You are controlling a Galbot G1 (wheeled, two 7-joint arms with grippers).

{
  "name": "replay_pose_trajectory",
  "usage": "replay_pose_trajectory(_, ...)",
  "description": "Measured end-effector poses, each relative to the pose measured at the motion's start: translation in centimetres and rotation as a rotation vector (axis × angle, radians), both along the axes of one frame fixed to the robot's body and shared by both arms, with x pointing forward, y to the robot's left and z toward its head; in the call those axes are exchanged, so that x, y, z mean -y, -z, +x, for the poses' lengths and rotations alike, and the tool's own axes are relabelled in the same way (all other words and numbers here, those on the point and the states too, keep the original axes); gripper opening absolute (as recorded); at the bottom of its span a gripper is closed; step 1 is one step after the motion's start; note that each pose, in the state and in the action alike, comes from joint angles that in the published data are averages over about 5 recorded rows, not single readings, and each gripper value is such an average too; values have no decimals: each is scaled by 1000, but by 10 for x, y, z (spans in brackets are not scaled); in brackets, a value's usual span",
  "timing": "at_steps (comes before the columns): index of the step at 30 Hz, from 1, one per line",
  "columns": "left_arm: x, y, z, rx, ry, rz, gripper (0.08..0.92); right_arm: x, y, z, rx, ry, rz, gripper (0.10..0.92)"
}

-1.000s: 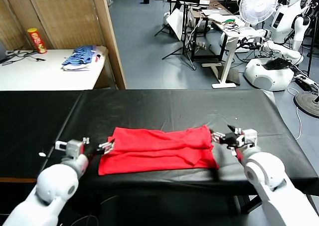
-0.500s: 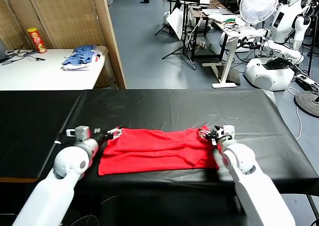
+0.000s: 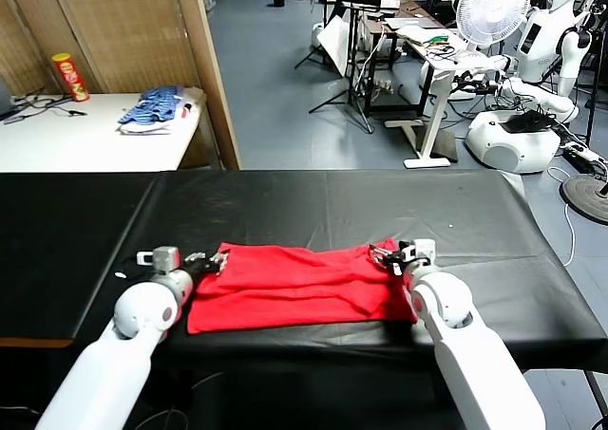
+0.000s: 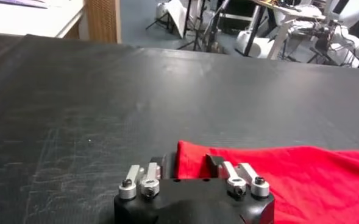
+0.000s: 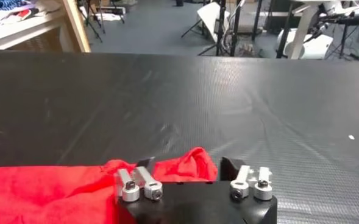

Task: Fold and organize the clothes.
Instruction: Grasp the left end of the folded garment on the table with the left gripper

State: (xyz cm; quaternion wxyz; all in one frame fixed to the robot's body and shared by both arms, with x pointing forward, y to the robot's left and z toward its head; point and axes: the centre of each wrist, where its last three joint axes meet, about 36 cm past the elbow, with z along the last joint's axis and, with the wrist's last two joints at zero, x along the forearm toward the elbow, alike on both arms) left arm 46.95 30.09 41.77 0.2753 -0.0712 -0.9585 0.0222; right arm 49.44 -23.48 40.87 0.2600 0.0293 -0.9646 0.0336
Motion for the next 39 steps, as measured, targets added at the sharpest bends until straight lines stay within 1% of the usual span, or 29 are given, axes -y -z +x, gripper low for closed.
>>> replay_pose_trajectory(1, 0, 0, -1, 13, 0, 16, 133, -2, 1, -1, 7, 10, -8, 391)
replay_pose_trajectory(3, 2, -1, -5, 47, 1, 52, 126, -5, 4, -5, 26, 28, -17, 258)
replay_pose_trajectory(5, 3, -3, -8, 81, 3, 86, 125, -8, 6, -7, 43, 40, -17, 174)
replay_pose_trajectory(6, 4, -3, -10, 97, 3, 104, 125, -9, 8, -8, 50, 44, -15, 151)
replay_pose_trajectory(9, 5, -4, -14, 129, 1, 154, 125, -11, 9, -12, 56, 39, 1, 141)
replay_pose_trajectory(11, 5, -4, -16, 138, -1, 178, 125, -11, 9, -14, 53, 22, 14, 138)
replay_pose_trajectory(13, 5, -5, -18, 136, -1, 190, 125, -11, 8, -17, 52, 2, 26, 137)
replay_pose_trajectory(15, 5, -6, -21, 132, 0, 192, 133, -9, 6, -21, 55, -16, 34, 163)
replay_pose_trajectory(16, 5, -6, -22, 131, 0, 192, 142, -8, 4, -23, 58, -23, 36, 193)
replay_pose_trajectory(17, 6, -6, -22, 131, 0, 191, 166, -6, 2, -25, 63, -27, 36, 239)
replay_pose_trajectory(19, 5, -7, -24, 133, -3, 191, 250, -1, -3, -31, 75, -31, 36, 336)
replay_pose_trajectory(20, 5, -8, -24, 134, -5, 192, 300, 1, -7, -34, 83, -32, 37, 402)
replay_pose_trajectory(22, 2, -10, -25, 138, -10, 195, 400, 7, -15, -41, 101, -32, 38, 503)
replay_pose_trajectory(23, 1, -11, -26, 140, -12, 195, 450, 9, -19, -44, 110, -31, 37, 569)
replay_pose_trajectory(25, -2, -14, -27, 140, -20, 189, 551, 13, -27, -52, 129, -32, 36, 665)
replay_pose_trajectory(26, -4, -16, -27, 138, -25, 184, 617, 15, -30, -56, 136, -32, 36, 711)
replay_pose_trajectory(27, -5, -17, -28, 134, -32, 175, 666, 16, -33, -61, 144, -31, 37, 744)
replay_pose_trajectory(29, -7, -20, -29, 120, -49, 149, 746, 19, -39, -70, 157, -28, 40, 780)
replay_pose_trajectory(30, -8, -21, -30, 112, -60, 129, 771, 20, -41, -75, 163, -26, 42, 787)
replay_pose_trajectory(34, -11, -27, -37, 85, -92, 25, 796, 22, -47, -90, 176, -20, 48, 797)
replay_pose_trajectory(39, -11, -31, -52, 88, -105, -40, 798, 20, -49, -102, 179, -27, 58, 798)
